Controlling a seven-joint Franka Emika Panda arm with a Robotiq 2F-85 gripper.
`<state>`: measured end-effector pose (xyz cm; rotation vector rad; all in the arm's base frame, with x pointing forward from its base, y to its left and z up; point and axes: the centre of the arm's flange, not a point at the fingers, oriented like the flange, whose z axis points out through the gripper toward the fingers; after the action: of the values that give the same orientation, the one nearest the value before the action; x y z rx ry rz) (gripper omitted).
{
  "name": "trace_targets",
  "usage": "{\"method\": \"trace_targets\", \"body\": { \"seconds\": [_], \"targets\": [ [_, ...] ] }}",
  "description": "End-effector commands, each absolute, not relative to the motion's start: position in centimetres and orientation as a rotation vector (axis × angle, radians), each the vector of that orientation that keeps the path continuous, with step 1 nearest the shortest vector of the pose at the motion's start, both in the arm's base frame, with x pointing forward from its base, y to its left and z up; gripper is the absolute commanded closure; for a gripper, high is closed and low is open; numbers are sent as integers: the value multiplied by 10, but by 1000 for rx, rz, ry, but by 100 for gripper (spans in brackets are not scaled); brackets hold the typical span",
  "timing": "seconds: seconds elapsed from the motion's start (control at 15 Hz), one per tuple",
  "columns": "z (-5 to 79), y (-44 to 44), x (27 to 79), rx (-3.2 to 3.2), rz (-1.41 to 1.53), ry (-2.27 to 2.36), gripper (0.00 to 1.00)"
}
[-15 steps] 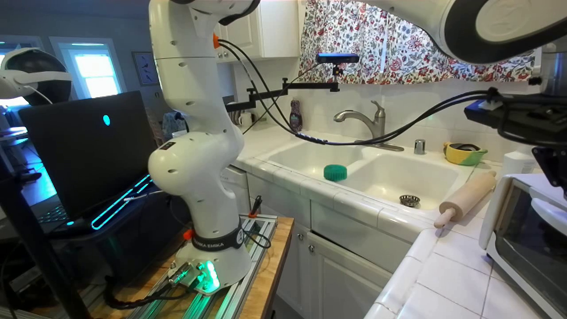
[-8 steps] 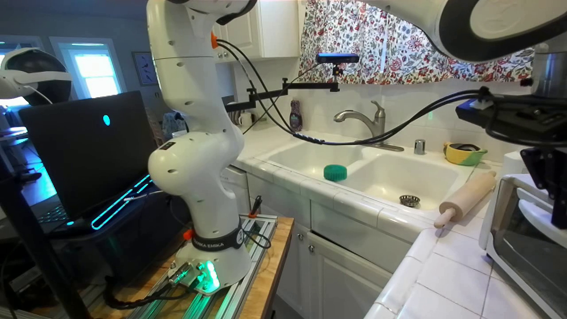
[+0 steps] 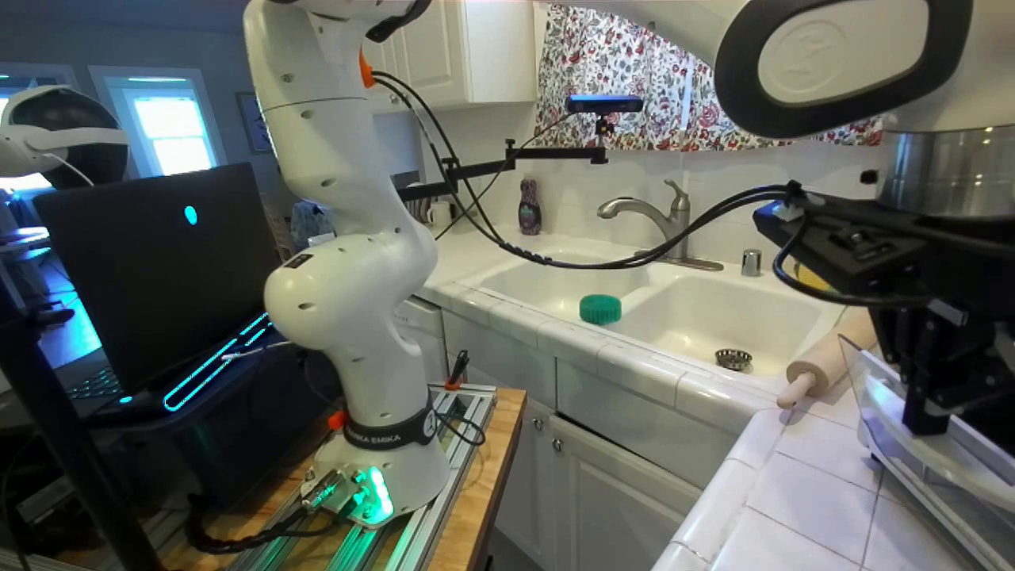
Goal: Open the door on the toaster oven.
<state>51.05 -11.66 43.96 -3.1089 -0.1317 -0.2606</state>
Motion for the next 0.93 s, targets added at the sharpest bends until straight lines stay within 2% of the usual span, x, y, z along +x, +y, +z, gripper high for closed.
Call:
{"method": "trace_targets", "body": {
  "seconds": [0.0, 0.87],
  "targets": [
    [421, -127, 481, -3088, -229, -79, 100],
    [365, -146, 460, -3065, -100, -15, 100]
  ]
}}
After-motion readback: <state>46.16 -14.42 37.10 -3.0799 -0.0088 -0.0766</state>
